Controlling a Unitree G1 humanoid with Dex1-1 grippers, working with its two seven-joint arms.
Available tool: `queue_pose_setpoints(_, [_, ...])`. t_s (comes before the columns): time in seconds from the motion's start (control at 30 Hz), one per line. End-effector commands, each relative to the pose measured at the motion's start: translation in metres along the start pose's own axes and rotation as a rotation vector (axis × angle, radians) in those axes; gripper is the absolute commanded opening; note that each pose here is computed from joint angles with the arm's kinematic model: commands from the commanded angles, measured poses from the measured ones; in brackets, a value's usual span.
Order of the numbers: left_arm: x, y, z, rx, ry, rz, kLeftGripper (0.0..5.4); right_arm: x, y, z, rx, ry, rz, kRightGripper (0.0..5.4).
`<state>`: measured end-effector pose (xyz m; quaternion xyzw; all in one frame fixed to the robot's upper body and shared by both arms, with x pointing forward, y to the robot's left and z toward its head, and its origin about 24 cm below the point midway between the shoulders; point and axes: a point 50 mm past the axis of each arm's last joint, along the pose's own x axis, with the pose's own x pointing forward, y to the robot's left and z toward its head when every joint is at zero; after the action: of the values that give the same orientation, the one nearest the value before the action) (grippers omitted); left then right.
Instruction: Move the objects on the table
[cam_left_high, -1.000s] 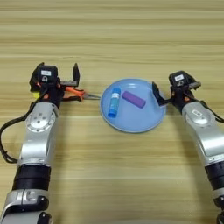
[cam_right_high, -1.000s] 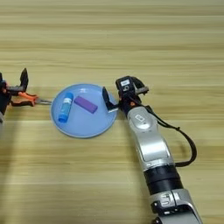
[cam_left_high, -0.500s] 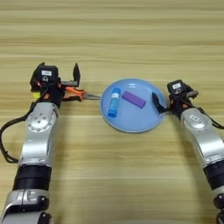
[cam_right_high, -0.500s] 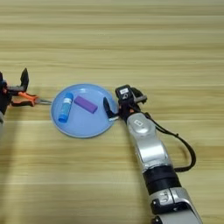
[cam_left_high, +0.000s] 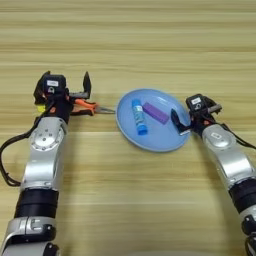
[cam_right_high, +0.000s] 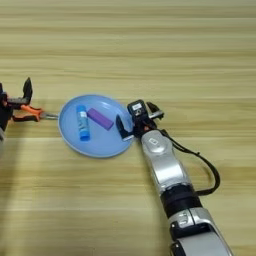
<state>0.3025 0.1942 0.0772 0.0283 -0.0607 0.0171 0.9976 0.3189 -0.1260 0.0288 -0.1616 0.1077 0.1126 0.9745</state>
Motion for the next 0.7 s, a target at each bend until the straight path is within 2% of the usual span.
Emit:
queue_pose_setpoints(0.03, [-0.001, 0.001, 0.000, 0.012, 0.008, 0.007, 5.40, 0.000, -0.003, -0.008, -0.041, 0.042, -0.025, 5.38])
queue_pose_setpoints(0.33, [-0.002, 0.002, 0.000, 0.010, 0.010, 0.008, 5.40, -0.002, -0.012, -0.006, -0.056, 0.031, -0.061, 5.38])
queue_pose_setpoints(0.7, [-0.002, 0.003, 0.000, 0.009, 0.008, 0.011, 5.40, -0.012, -0.038, -0.022, -0.105, 0.081, -0.126, 5.38])
